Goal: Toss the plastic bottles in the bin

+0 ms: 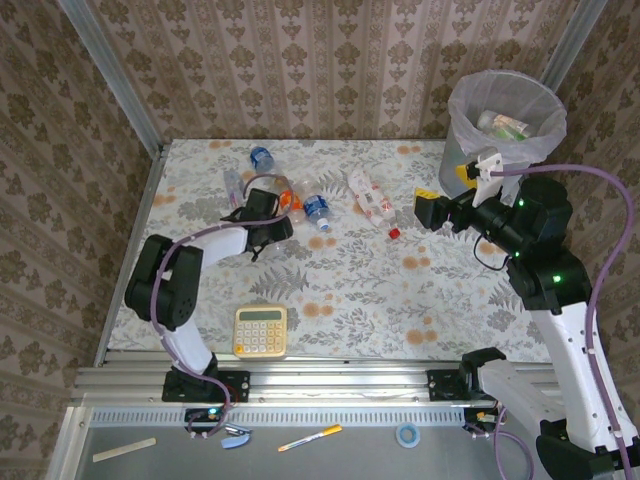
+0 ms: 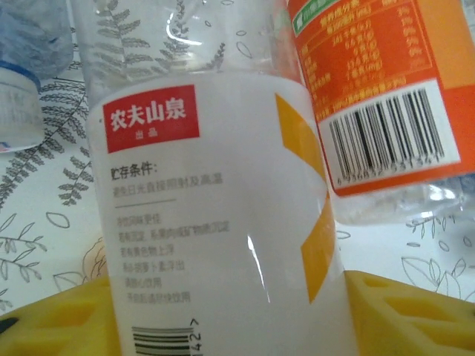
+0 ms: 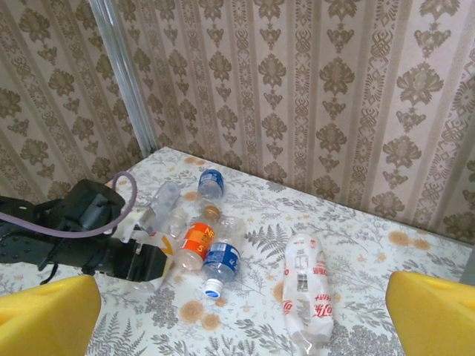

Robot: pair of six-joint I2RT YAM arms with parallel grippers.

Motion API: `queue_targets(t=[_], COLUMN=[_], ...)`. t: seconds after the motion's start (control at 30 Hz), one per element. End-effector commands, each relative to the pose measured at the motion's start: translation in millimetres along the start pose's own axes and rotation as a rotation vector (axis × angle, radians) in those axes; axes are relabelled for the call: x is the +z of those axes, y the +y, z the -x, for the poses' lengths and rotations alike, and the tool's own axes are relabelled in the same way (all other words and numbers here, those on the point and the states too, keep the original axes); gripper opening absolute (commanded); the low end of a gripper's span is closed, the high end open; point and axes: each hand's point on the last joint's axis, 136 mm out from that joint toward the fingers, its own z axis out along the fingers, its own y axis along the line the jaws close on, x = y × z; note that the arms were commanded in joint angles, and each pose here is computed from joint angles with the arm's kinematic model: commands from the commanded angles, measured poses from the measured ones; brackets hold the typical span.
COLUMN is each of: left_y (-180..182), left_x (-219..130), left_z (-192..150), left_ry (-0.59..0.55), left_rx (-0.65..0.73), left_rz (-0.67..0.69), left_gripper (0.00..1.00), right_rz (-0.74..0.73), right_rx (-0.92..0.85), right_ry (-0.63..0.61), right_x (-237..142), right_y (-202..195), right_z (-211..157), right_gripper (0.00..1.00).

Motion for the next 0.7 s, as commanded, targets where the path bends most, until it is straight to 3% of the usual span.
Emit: queue_targets(t=[0.0,0.33,0.67], left_y=[5,-14,-21], left_x=[-8,-37,-74], left_z=[-12,-19,-32], left_ry=[0.01,-0.024,-0.073], left_rx=[-0.014,0.035,0.105], left_rz=[-0.01,-0.08,-0.111], left_gripper=[0.58,0.49,0.47], right_rz=[-0.022,-0.039,-0.035], right_rx=[-0.015,-0.008,0.002], right_ry=[0.006,0.021,0.056], right_x=[-2,-4,-6], right_y=[-2,-4,-3], right_z=[-6,-13,-23], right_gripper=[1.0,1.0,1.0])
